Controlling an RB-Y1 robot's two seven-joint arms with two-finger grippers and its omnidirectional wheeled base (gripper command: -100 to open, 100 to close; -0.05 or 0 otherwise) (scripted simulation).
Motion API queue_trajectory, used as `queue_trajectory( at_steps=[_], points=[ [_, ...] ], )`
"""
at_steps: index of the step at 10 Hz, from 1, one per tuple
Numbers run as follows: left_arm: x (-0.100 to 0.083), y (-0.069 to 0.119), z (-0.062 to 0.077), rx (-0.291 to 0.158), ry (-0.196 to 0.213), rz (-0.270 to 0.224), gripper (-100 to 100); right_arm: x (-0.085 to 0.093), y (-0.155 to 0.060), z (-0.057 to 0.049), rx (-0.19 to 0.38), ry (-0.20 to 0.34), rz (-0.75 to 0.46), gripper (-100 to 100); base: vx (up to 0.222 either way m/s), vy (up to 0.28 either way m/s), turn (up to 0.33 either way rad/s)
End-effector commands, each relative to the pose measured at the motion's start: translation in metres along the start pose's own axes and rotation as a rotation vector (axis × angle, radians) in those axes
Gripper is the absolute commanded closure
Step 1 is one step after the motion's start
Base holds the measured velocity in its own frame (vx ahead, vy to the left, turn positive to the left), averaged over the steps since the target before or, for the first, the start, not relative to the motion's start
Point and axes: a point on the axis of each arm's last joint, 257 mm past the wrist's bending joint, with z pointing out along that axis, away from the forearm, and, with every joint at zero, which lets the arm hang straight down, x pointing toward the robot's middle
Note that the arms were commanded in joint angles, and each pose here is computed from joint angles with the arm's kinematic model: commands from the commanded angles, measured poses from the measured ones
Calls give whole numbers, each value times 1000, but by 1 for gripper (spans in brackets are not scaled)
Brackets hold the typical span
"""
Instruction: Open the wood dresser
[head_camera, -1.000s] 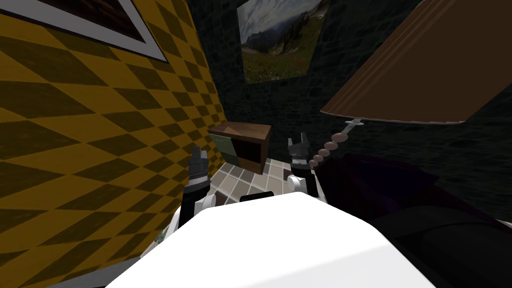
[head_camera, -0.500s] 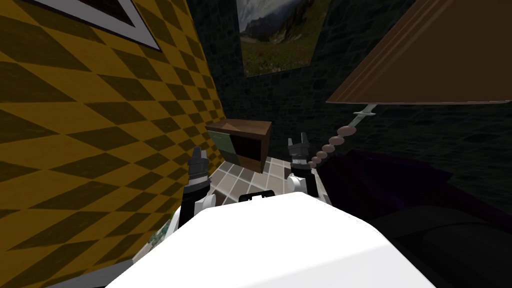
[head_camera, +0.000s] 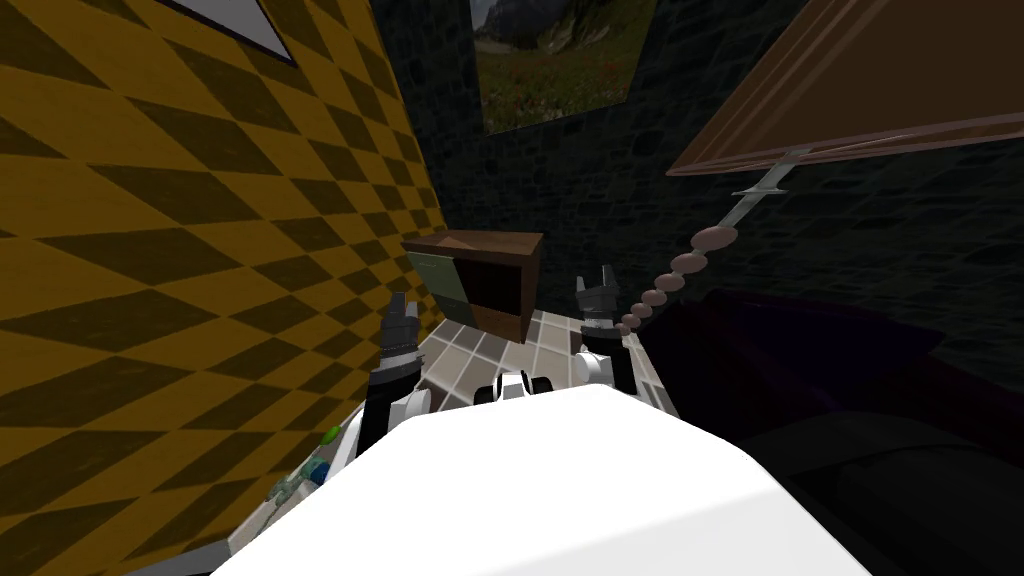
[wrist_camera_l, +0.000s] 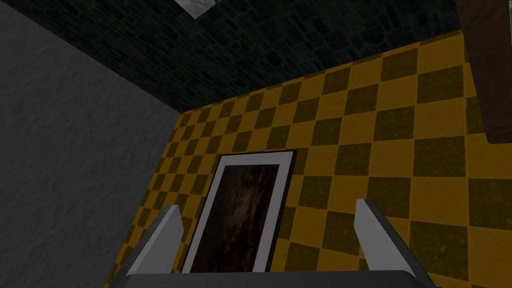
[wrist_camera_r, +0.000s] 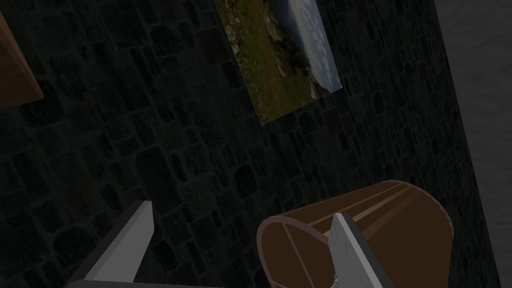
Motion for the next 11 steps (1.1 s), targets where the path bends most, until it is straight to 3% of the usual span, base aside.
queue_trajectory(
  at_steps=[1, 6, 9, 11],
  points=[
    [17, 20, -1, -36, 66, 23, -100, 0, 0, 0, 0, 0, 0, 0, 100, -22, -123],
    [53, 71, -8, -142, 158, 49, -100, 0, 0, 0, 0, 0, 0, 0, 131, -28, -122],
    [65, 87, -12, -176, 193, 63, -100, 0, 0, 0, 0, 0, 0, 0, 105, -6, -78],
    [79, 109, -18, -216, 247, 91, -100, 0, 0, 0, 0, 0, 0, 0, 92, -11, -118]
  ],
)
